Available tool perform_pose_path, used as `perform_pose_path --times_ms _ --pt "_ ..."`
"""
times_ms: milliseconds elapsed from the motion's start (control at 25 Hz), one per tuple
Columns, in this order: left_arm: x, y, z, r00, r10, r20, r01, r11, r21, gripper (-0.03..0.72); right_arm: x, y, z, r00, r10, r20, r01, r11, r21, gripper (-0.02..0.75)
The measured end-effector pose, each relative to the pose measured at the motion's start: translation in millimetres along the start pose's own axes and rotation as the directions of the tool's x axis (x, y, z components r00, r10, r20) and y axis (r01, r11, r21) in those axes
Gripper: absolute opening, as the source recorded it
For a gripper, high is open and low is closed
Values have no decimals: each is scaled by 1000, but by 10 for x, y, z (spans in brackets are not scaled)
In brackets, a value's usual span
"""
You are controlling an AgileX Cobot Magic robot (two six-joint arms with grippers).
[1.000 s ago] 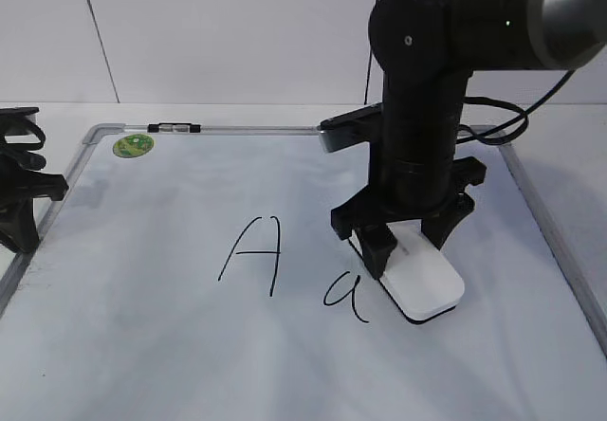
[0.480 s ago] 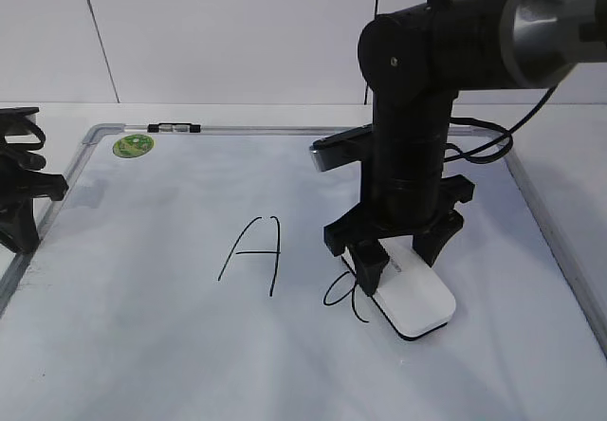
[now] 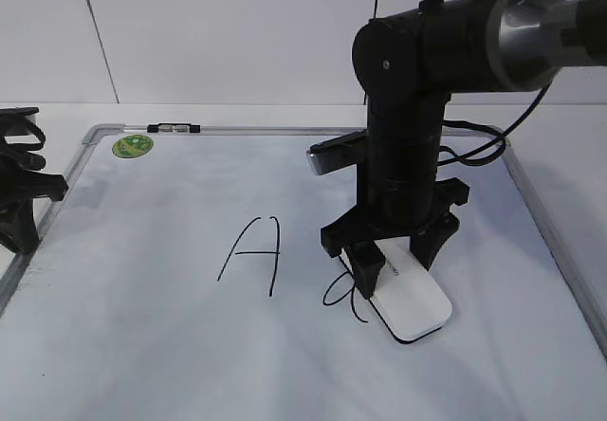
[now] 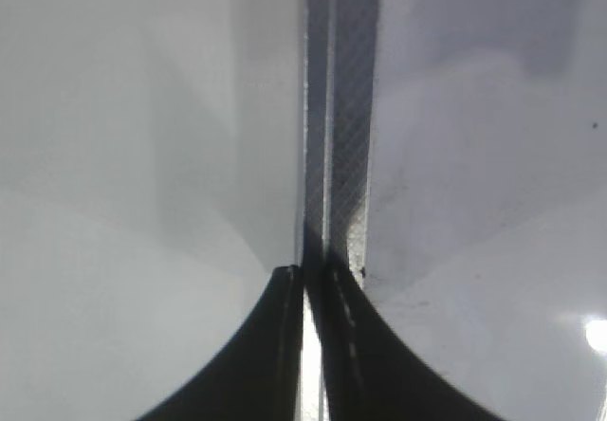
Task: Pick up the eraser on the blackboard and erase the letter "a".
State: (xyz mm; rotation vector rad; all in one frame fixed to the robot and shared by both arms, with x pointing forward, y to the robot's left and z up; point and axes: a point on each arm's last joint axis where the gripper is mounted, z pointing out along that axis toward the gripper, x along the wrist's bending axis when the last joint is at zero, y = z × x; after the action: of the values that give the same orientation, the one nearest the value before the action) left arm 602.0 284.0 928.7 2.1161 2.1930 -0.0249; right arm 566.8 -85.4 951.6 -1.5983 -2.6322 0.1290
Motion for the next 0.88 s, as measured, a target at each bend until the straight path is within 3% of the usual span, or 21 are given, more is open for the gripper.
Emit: perform_pose_path --times_ms 200,880 --pt "0 0 0 1000 0 0 0 1000 0 30 12 0 -5 1000 -5 -3 5 1000 0 556" --pt "0 0 0 1000 0 0 0 1000 0 30 460 -64 8 992 -129 11 129 992 -6 556"
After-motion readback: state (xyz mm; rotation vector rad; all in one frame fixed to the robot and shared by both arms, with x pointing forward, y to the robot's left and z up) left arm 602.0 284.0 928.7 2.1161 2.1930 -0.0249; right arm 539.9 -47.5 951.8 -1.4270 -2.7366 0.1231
